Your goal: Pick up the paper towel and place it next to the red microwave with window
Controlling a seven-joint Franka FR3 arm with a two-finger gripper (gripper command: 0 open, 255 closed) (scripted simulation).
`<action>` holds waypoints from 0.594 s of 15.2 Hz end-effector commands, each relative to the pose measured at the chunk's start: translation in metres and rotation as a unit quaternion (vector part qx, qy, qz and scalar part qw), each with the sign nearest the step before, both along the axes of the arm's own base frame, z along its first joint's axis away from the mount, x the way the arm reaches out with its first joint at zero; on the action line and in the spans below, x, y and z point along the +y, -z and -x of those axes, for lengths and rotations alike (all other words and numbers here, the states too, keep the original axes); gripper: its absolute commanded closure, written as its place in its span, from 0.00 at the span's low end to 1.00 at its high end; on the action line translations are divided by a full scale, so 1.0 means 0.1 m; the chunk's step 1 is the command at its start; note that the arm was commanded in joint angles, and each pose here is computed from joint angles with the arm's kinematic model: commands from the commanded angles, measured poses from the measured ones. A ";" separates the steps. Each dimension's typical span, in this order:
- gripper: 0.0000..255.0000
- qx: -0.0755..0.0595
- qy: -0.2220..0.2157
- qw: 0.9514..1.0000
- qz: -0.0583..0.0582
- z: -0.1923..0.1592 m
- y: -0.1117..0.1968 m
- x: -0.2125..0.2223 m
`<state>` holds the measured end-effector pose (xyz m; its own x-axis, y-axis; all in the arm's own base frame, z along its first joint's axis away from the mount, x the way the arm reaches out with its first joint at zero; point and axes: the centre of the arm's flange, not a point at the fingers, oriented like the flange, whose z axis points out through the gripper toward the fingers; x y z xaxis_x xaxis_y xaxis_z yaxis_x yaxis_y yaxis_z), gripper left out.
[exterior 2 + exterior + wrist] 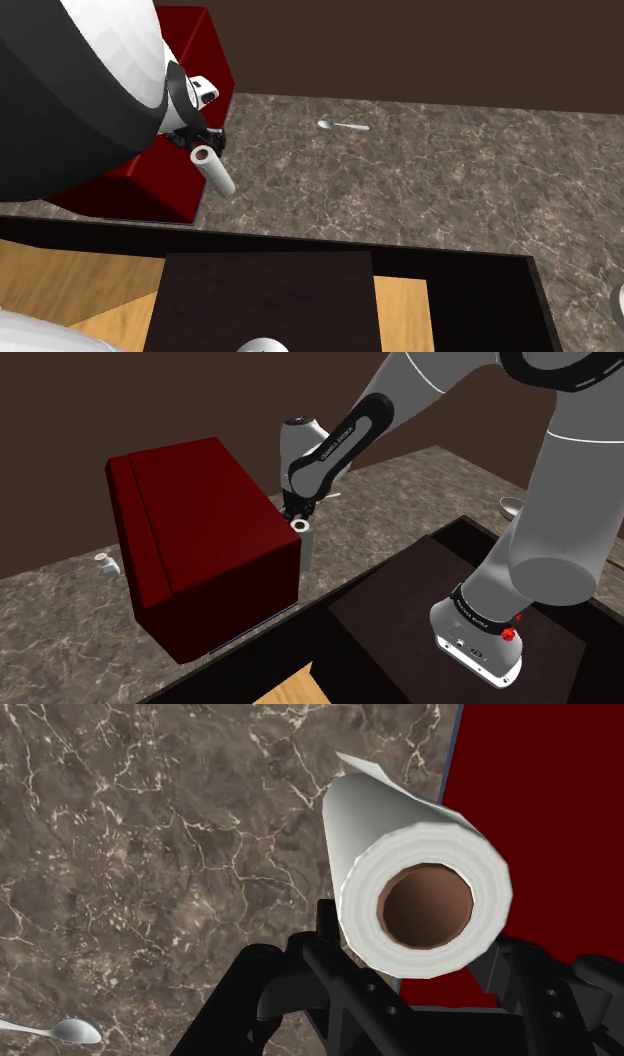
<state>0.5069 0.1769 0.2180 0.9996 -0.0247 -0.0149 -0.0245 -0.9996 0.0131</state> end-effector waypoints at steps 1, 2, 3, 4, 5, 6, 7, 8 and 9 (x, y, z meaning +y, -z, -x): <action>1.00 0.002 -0.003 1.000 0.000 0.01 0.12 0.03; 1.00 0.002 -0.003 1.000 0.000 0.01 0.17 0.03; 1.00 0.002 -0.003 1.000 0.000 0.01 0.23 0.03; 1.00 0.002 -0.003 1.000 0.000 0.01 0.28 0.03; 1.00 0.002 -0.003 1.000 0.000 0.01 0.34 0.03; 1.00 0.002 -0.003 1.000 0.000 0.01 0.34 0.03; 1.00 0.002 -0.003 1.000 0.000 0.01 0.34 0.03; 1.00 0.002 -0.003 1.000 0.000 0.01 0.34 0.03; 1.00 0.002 -0.003 1.000 0.000 0.01 0.34 0.03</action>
<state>0.5090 0.1756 0.1873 0.9995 -0.0277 -0.0131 -0.0276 -0.9995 0.0133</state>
